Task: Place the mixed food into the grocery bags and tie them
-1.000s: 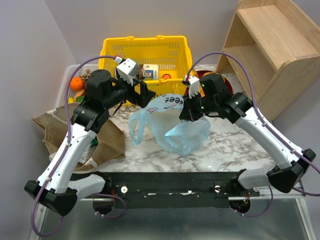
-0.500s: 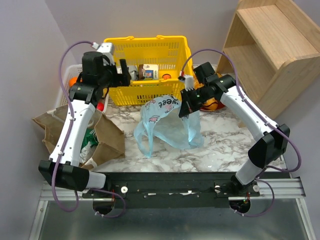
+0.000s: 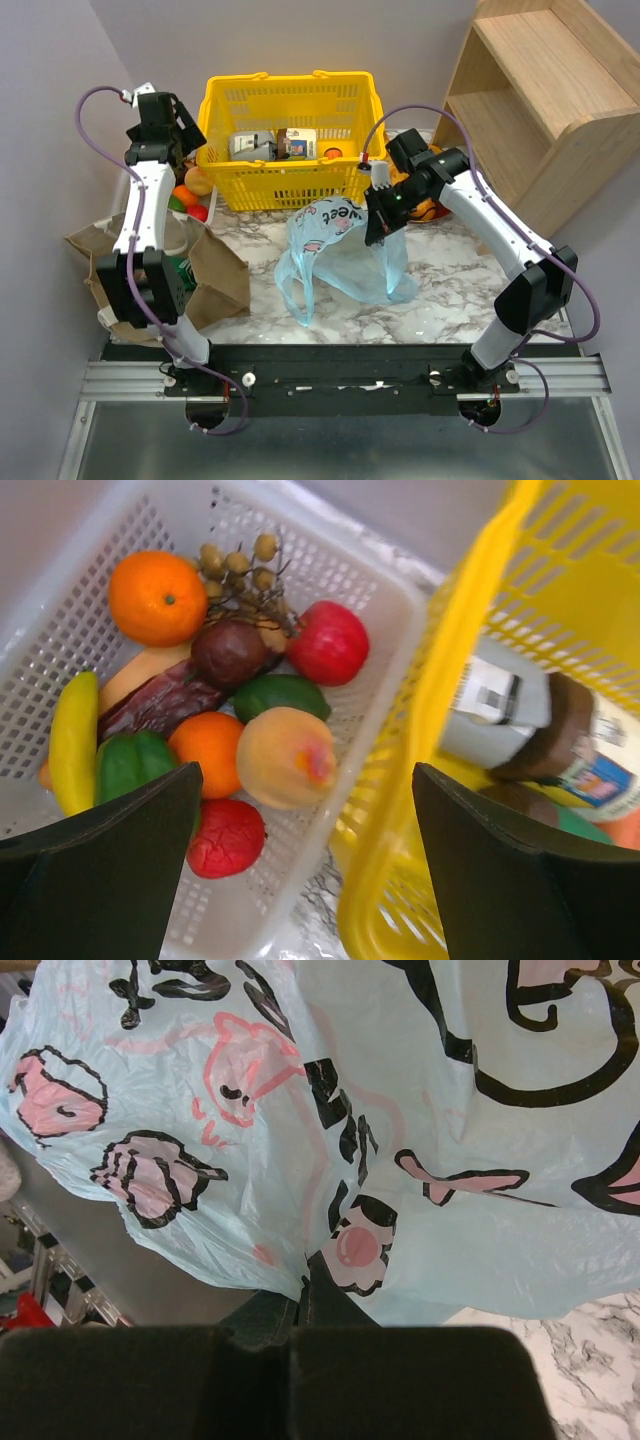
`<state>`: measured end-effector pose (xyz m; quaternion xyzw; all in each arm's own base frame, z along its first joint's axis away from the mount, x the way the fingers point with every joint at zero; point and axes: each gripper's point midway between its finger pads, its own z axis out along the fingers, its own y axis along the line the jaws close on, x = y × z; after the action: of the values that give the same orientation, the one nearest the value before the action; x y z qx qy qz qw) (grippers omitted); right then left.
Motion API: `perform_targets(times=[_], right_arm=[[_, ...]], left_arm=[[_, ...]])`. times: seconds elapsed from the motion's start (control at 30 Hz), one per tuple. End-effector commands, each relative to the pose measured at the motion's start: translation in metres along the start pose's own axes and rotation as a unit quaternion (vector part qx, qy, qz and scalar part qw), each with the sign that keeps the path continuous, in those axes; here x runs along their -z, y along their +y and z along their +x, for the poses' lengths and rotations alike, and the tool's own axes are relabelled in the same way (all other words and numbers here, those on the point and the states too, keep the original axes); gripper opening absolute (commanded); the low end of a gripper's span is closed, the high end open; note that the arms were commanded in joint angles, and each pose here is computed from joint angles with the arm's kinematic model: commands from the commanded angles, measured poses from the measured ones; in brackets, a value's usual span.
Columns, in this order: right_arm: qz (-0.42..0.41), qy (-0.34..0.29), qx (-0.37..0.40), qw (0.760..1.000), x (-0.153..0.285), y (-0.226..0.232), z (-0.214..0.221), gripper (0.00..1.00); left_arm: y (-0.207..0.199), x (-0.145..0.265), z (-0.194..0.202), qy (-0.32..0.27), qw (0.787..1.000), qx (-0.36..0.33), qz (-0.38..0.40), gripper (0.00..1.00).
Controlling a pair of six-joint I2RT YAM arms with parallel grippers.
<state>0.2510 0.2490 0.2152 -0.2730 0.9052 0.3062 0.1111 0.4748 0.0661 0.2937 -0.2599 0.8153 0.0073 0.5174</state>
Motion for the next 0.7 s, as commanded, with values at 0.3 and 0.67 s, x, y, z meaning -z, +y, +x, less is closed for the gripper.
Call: perform_targets(times=[0.3, 0.67], right_arm=[[0.015, 0.009, -0.02, 1.0, 0.006, -0.005, -0.007, 0.01], [0.013, 0.007, -0.026, 1.0, 0.005, -0.012, -0.018, 0.01]], left_arm=[[0.032, -0.096, 0.045, 0.069, 0.994, 0.078, -0.024, 0.85], [0.034, -0.099, 0.111, 0.178, 0.975, 0.128, -0.023, 0.88]])
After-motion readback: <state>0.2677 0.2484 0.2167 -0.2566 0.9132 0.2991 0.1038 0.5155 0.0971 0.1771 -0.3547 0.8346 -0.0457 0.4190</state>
